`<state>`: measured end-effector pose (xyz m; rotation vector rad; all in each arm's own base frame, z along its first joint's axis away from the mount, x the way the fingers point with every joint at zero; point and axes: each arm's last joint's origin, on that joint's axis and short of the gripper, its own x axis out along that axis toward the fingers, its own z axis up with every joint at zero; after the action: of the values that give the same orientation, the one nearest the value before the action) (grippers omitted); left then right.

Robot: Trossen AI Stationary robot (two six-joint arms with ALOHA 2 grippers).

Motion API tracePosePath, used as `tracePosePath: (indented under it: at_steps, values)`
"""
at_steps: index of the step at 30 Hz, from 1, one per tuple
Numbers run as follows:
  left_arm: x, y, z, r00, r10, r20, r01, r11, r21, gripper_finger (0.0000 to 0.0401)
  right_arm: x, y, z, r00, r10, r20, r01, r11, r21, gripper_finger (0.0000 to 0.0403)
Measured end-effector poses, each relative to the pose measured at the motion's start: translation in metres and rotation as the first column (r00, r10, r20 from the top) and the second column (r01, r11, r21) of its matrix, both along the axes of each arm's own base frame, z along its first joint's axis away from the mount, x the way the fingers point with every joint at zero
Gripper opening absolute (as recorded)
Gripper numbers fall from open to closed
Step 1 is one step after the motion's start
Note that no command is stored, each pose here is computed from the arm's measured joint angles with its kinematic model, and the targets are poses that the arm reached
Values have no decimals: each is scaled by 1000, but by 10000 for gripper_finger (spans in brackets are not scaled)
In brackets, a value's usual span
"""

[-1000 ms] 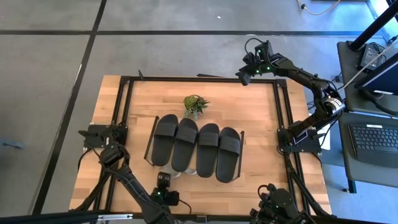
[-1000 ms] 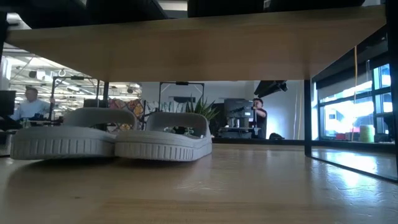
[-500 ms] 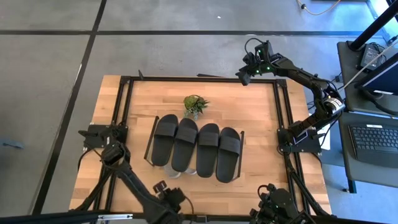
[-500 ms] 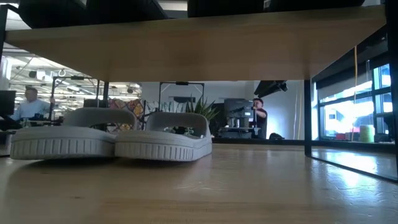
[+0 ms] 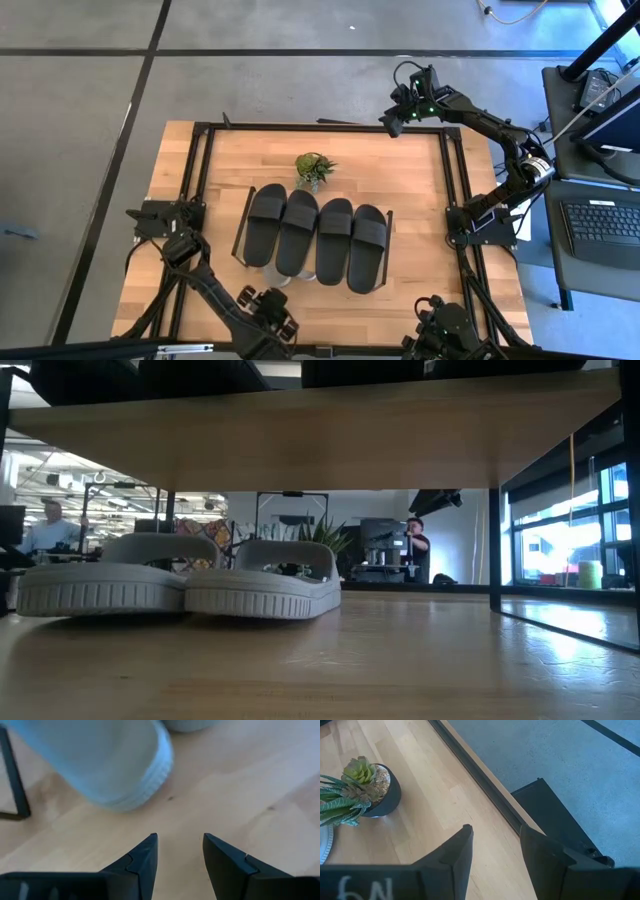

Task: Pick and place slides into the shelf
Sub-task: Adjust the white slide under the shelf

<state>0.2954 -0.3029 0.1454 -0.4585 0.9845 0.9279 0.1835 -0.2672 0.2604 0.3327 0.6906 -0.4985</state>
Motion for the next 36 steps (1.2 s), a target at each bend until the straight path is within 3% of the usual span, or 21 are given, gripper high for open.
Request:
tracePosePath:
  at_steps: [6, 25, 36]
  values:
    - [-12, 2, -11, 993, 100, 58, -102, 994, 31, 148, 0, 0, 0, 1000, 2, 0, -2, 1000, -3, 165]
    - [-5, 16, -10, 991, 130, 31, -132, 988, 85, 147, 1, -1, 1, 1000, 4, 10, -4, 1000, -23, 165]
    - [-12, 22, -7, 988, 143, -58, -132, 979, 153, 147, 1, -1, 1, 1000, 18, 2, -18, 999, -36, 165]
